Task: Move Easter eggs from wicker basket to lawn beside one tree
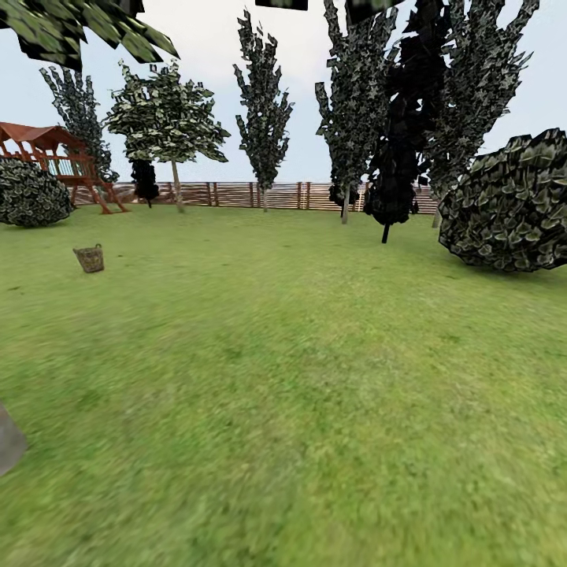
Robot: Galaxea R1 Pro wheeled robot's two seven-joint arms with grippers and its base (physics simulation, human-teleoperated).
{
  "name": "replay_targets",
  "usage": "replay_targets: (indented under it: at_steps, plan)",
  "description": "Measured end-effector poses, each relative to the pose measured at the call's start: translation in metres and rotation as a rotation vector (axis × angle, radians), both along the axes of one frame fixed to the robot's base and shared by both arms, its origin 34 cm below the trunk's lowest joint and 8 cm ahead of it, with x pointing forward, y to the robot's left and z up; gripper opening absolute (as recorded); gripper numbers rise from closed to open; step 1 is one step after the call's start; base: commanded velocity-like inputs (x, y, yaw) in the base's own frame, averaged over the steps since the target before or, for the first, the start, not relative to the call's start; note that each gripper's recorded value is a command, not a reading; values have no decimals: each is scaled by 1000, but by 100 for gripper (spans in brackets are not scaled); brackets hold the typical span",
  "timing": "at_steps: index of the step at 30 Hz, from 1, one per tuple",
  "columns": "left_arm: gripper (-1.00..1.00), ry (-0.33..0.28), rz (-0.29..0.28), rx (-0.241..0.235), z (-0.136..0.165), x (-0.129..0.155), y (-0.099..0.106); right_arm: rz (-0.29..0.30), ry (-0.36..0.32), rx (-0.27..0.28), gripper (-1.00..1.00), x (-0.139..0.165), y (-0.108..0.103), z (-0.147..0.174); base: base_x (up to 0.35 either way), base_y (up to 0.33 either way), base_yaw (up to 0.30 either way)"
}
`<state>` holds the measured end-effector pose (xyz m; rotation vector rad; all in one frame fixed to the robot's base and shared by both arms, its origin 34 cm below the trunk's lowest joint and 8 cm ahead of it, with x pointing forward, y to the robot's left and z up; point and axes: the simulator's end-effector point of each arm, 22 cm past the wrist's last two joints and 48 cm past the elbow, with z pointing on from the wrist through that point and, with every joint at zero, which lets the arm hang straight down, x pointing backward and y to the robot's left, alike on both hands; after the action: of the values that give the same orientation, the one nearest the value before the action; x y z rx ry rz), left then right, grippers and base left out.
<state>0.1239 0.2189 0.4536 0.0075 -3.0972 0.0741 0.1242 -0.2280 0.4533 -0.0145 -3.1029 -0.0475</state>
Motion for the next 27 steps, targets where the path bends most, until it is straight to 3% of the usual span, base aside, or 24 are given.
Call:
replay_targets:
  at_steps: [9,19,23,27]
  plan:
    - [100,-88,0,27,14,48,19,2,0,-1,100,0,-1,15,0,0,63]
    - [100,-128,2,53,31,74,31,-5,-17,6,100,4,6,30,0,0,60]
    - [100,-163,3,79,39,98,41,-10,-110,-1,100,28,0,37,0,0,3]
    - [100,-218,5,87,50,139,44,-11,-220,-3,100,98,-2,46,0,0,0]
